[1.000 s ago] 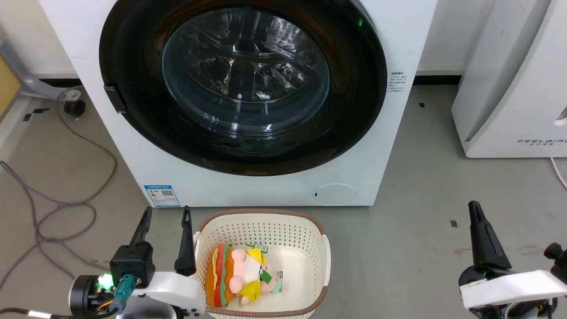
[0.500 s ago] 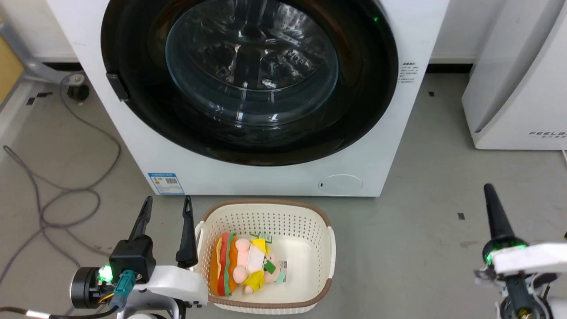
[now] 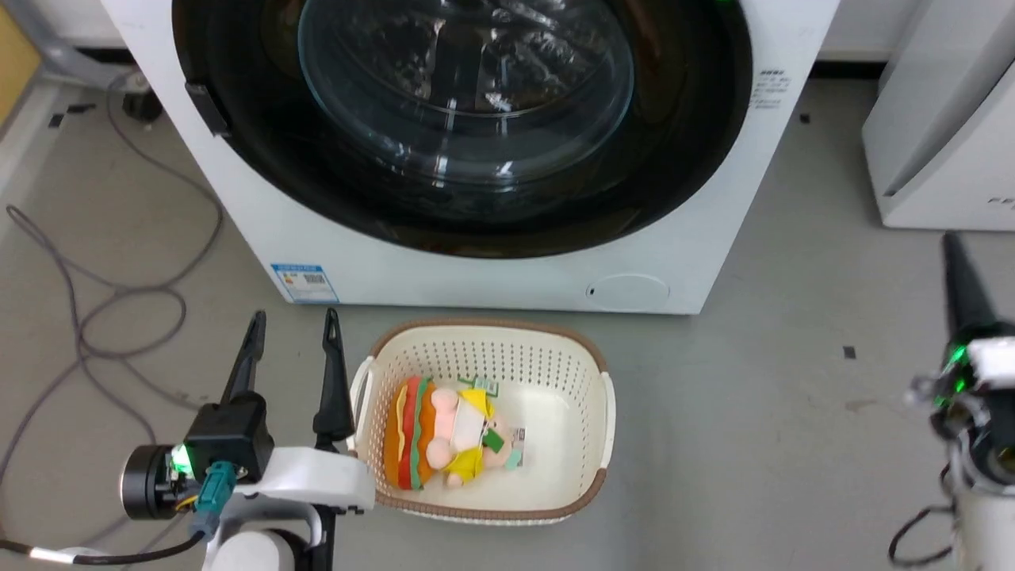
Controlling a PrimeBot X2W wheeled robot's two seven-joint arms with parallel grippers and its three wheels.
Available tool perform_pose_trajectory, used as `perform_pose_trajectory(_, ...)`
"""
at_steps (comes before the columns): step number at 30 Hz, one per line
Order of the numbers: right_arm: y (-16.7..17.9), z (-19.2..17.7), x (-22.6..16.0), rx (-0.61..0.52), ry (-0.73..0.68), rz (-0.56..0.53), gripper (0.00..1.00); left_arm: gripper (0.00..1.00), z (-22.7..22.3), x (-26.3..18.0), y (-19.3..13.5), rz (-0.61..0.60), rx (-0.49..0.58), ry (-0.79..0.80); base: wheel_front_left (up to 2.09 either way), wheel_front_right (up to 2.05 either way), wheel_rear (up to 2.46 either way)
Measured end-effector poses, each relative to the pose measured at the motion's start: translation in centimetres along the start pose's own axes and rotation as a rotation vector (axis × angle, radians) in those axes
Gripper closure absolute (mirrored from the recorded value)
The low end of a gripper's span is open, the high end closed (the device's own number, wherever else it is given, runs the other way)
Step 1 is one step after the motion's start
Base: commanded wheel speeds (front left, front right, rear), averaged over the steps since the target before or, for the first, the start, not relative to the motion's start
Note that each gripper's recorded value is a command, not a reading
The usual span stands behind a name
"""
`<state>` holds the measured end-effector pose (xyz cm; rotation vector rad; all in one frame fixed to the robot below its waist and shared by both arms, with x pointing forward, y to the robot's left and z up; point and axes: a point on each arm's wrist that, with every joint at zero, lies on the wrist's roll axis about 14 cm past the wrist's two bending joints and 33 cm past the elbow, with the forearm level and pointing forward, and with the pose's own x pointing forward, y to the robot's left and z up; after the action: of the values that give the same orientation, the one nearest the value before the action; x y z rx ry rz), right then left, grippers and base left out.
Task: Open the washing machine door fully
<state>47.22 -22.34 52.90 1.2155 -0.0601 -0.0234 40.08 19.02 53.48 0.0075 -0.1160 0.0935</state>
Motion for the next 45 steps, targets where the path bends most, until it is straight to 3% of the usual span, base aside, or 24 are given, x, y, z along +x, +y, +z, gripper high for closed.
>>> perform_pose_trajectory(7,0.7,1.4,4.0,0.091,-0.051,0.025,1.0,0.0,-0.5,1.3,0.1,0.011,-0.002,-0.003,0.0,0.0,0.0)
perform_pose_trajectory(15,1.1,0.6,8.6,0.165,-0.038,0.043,1.0,0.0,-1.2,3.0,0.2,0.023,-0.002,-0.008,0.0,0.0,0.0)
perform_pose_trajectory(34,4.6,-5.3,16.7,0.307,0.125,0.123,1.0,0.0,-2.9,4.5,1.7,0.084,0.012,-0.004,0.0,0.0,0.0)
perform_pose_trajectory(45,5.1,-10.3,18.9,0.304,0.281,0.115,1.0,0.0,-3.1,5.2,2.0,0.105,0.016,-0.021,0.0,0.0,0.0)
